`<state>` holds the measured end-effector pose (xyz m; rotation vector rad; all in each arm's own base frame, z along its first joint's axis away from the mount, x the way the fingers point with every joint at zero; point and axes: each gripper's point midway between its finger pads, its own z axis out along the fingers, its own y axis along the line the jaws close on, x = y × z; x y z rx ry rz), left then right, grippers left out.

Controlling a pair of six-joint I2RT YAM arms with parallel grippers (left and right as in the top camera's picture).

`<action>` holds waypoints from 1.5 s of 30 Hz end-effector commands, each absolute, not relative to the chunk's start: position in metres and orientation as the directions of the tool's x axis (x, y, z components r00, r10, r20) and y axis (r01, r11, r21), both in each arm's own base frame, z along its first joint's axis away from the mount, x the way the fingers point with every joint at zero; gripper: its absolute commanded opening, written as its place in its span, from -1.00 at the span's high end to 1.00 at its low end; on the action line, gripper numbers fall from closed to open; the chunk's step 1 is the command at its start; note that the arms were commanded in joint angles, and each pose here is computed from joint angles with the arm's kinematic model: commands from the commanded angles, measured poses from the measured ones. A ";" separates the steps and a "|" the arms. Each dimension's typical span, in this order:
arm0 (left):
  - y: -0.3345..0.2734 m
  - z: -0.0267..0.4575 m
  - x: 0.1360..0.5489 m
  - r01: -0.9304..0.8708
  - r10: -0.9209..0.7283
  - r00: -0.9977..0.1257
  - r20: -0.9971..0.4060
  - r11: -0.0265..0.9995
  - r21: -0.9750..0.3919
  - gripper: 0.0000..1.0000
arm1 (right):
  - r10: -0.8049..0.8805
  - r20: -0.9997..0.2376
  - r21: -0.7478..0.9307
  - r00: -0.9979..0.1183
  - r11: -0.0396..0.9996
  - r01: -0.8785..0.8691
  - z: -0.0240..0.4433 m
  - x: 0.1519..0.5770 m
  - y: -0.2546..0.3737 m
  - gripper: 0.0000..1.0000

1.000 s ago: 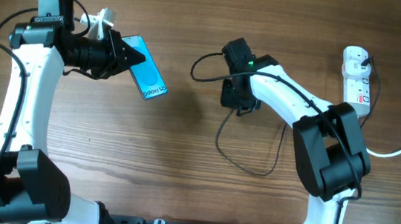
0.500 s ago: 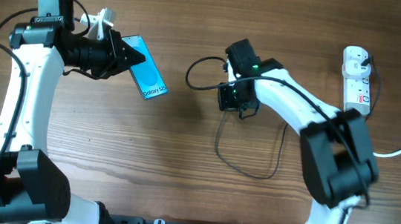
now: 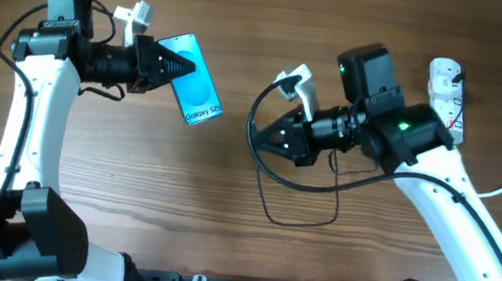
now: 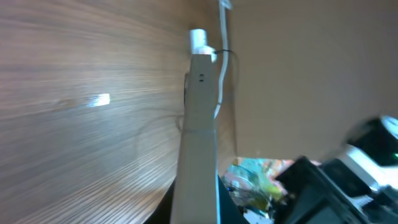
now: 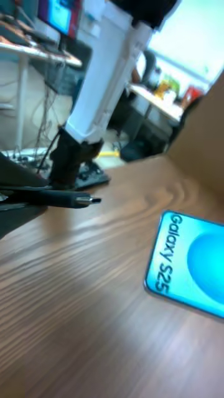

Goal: Plug charger to phone and switch on socket
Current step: 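Lift the cable plug with the right gripper toward the phone's bottom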

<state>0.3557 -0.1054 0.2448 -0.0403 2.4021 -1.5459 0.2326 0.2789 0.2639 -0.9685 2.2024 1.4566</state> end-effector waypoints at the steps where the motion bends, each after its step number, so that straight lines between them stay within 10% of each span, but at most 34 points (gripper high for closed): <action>1: -0.118 0.287 0.343 0.295 -0.137 -0.931 -0.339 0.265 -0.918 0.92 | -0.322 -0.509 0.815 -0.798 0.117 -0.567 0.255 0.217 0.286 0.91; 11: -0.123 0.315 0.338 0.372 -0.136 -0.913 -0.385 0.111 -0.922 0.92 | -0.259 -0.421 0.890 -0.869 0.065 -0.451 0.242 0.222 0.299 0.92; 45: -0.155 0.307 0.333 0.325 -0.057 -0.941 -0.334 0.132 -0.937 0.92 | -0.296 -0.461 0.876 -0.837 0.002 -0.483 0.244 0.213 0.320 0.92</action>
